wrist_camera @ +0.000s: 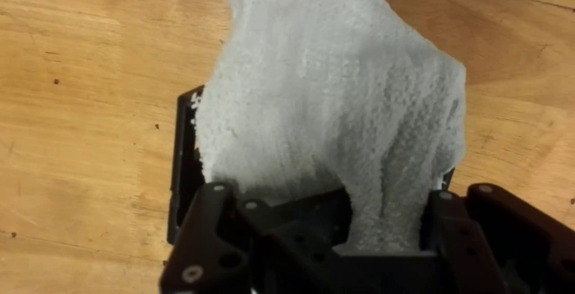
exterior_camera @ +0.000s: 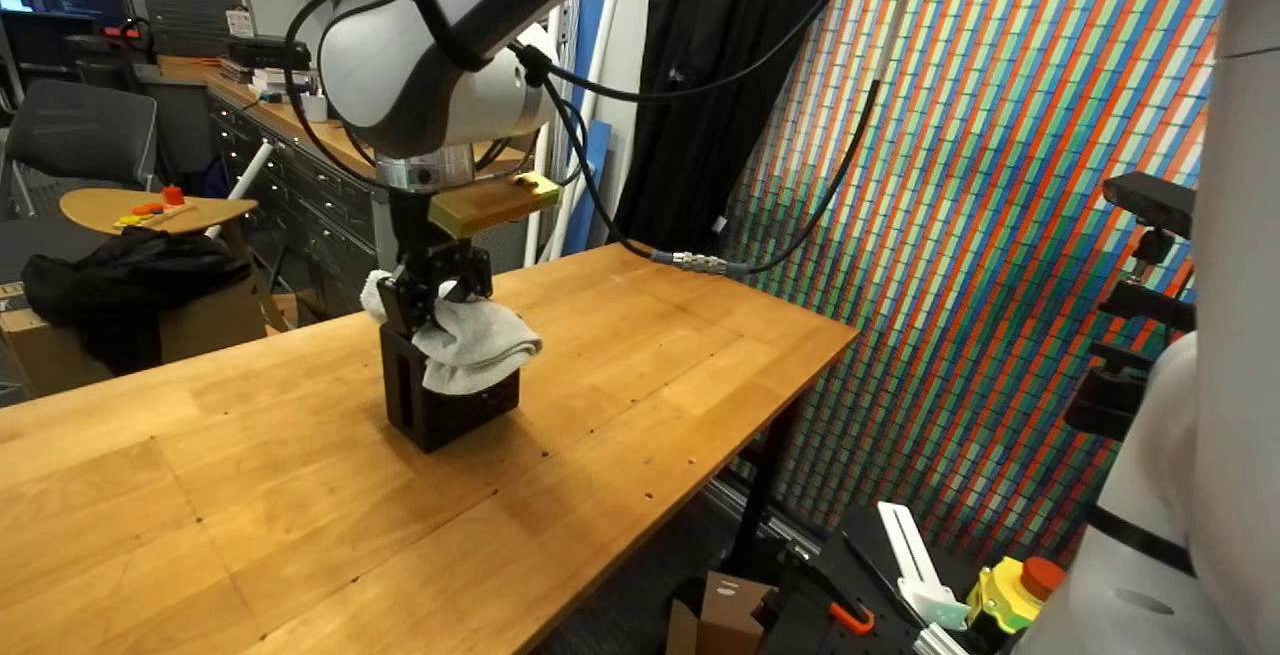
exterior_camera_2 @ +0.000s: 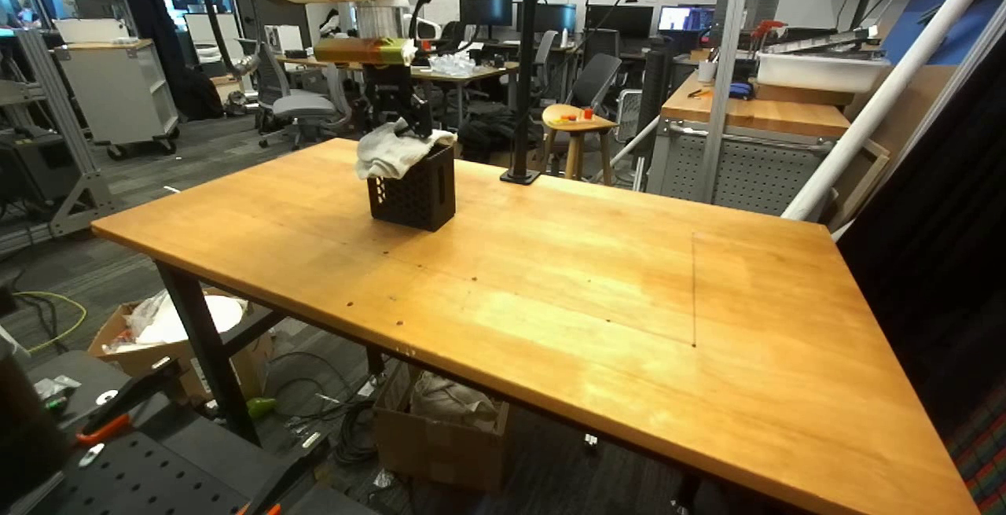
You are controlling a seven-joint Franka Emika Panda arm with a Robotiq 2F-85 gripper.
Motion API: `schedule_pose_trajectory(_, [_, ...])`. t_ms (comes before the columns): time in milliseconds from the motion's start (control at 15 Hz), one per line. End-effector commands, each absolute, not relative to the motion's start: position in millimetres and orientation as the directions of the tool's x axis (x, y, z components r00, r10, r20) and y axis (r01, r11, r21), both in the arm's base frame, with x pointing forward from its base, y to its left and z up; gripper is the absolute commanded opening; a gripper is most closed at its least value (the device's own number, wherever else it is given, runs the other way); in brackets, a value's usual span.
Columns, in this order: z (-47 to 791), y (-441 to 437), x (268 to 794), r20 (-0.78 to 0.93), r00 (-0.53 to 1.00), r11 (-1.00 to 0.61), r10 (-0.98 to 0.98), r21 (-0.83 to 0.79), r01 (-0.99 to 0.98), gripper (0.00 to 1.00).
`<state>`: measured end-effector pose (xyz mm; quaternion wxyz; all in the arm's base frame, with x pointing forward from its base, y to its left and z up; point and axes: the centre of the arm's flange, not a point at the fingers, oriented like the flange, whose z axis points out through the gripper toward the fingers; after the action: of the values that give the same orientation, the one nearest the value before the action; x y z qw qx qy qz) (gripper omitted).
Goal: Put the white towel inside the black basket
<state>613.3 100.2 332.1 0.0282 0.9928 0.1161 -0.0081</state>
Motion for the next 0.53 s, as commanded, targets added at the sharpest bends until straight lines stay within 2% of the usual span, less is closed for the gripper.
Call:
schedule_pose_trajectory(0, [318, 97, 617, -0.002, 0.968, -0.968, 0.250, -0.018, 0.250, 0.01])
schedule_pose_trajectory(467, [286, 83, 604, -0.008, 0.972, -0.967, 0.236, -0.098, 0.235, 0.01])
